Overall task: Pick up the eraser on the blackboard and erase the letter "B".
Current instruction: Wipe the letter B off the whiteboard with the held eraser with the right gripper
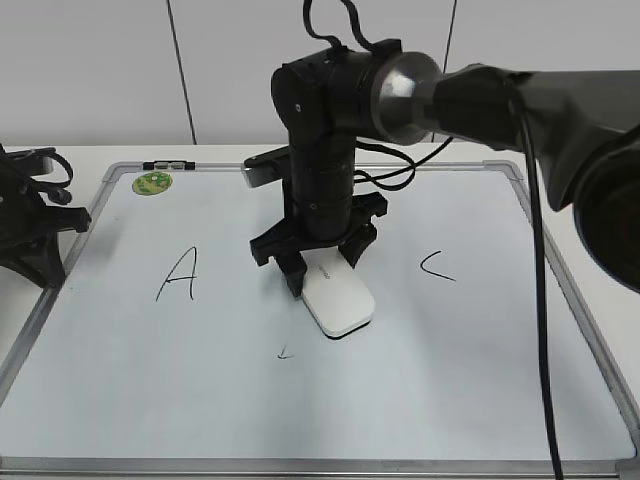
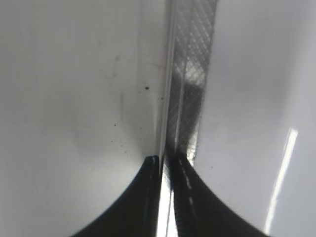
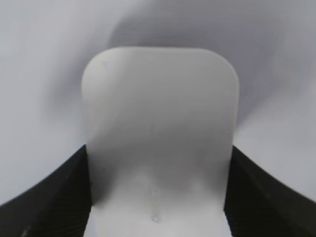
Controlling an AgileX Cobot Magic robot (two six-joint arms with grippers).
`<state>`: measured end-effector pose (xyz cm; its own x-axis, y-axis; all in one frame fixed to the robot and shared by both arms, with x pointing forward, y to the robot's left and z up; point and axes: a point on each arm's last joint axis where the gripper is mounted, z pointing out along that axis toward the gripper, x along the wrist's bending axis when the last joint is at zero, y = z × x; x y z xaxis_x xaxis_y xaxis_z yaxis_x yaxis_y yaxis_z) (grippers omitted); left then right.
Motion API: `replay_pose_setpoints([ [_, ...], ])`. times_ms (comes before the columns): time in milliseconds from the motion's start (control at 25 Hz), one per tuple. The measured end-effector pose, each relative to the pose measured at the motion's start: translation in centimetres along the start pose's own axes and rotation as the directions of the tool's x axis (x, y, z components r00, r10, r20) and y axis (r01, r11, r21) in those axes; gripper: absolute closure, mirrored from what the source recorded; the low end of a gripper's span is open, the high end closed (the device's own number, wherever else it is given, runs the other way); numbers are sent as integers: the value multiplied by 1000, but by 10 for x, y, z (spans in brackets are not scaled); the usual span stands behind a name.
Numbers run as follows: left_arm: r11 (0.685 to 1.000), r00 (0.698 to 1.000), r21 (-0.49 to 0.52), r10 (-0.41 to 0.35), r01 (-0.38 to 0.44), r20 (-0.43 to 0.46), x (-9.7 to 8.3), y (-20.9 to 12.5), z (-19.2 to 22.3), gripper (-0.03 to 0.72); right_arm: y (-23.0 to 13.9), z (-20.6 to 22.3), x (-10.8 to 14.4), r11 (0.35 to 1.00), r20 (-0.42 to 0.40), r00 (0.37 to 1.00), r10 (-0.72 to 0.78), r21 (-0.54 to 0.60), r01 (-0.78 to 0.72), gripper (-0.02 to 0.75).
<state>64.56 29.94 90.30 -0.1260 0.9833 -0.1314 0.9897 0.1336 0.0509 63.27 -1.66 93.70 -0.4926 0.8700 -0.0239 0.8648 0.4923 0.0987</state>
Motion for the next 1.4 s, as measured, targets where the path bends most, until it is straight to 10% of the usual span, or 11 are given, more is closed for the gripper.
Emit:
replay_pose_setpoints([
  [1400,1000,1000,0,-2,2,3,0,0,0,636,-17,5,86,984,-40,983,-180,13,180,204],
])
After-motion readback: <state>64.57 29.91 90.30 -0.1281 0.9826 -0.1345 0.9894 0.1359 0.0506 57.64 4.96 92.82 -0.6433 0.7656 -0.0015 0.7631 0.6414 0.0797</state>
